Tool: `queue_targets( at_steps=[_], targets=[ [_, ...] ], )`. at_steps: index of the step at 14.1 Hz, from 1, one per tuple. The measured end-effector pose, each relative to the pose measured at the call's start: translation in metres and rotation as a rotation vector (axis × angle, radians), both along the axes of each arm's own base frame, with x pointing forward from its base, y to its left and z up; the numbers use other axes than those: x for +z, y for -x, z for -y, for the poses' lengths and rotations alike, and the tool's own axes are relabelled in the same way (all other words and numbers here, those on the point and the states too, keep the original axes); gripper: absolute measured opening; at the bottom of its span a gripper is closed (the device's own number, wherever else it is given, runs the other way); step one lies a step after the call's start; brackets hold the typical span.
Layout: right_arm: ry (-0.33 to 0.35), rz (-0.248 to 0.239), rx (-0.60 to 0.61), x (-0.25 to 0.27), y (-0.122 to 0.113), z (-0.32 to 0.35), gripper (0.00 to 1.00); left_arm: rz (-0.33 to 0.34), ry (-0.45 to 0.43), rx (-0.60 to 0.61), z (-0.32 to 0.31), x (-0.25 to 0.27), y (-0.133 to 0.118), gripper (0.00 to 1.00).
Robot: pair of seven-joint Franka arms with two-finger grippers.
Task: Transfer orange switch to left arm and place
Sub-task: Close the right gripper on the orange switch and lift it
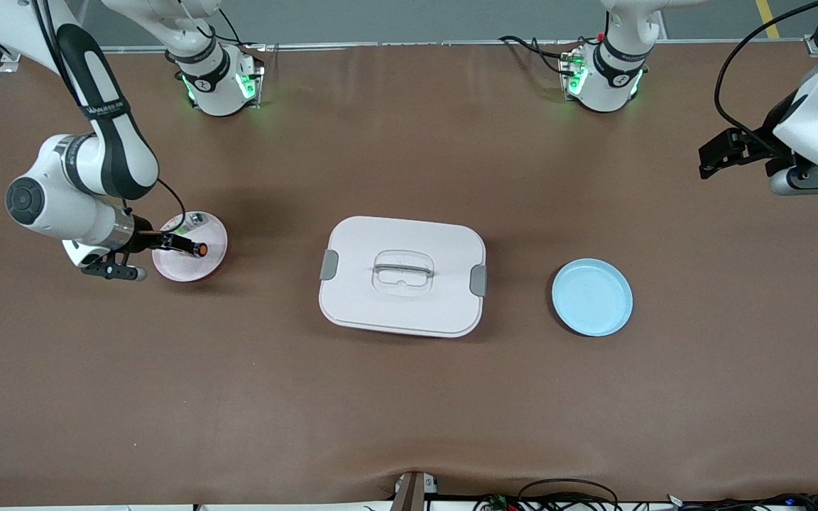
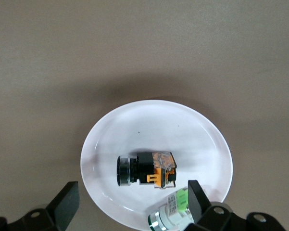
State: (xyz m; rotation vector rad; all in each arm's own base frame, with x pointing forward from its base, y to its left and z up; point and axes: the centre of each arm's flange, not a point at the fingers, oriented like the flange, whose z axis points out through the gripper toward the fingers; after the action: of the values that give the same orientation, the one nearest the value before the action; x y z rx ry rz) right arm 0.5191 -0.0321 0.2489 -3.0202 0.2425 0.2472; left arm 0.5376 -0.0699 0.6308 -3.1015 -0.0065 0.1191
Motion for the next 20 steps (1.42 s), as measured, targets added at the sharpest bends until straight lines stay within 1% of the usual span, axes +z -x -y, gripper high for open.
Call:
queue_targets(
  at_steps=[2,5,7,11,16,20],
  targets=[
    [0.002,-0.005,-0.005,-0.012,0.0,0.001,1.0,0.008,0.001,0.0,0.0,0.001,-0.001,1.0],
    [0.001,-0.031,-0.009,-0.031,0.005,0.001,1.0,0.017,0.002,0.0,0.0,0.005,-0.001,1.0],
    [0.003,-0.038,-0.011,-0.042,0.008,0.001,1.0,0.019,0.002,0.001,-0.001,0.006,-0.001,1.0],
    [0.004,-0.057,-0.02,-0.057,0.013,0.001,1.0,0.038,0.006,0.0,0.0,0.005,-0.005,1.0],
    [0.011,-0.065,-0.044,-0.068,0.017,0.0,1.0,0.024,0.01,-0.012,0.005,-0.007,-0.012,1.0],
    [0.012,-0.074,-0.041,-0.073,0.021,-0.004,1.0,0.024,0.01,-0.052,0.026,-0.006,-0.009,1.0]
  ],
)
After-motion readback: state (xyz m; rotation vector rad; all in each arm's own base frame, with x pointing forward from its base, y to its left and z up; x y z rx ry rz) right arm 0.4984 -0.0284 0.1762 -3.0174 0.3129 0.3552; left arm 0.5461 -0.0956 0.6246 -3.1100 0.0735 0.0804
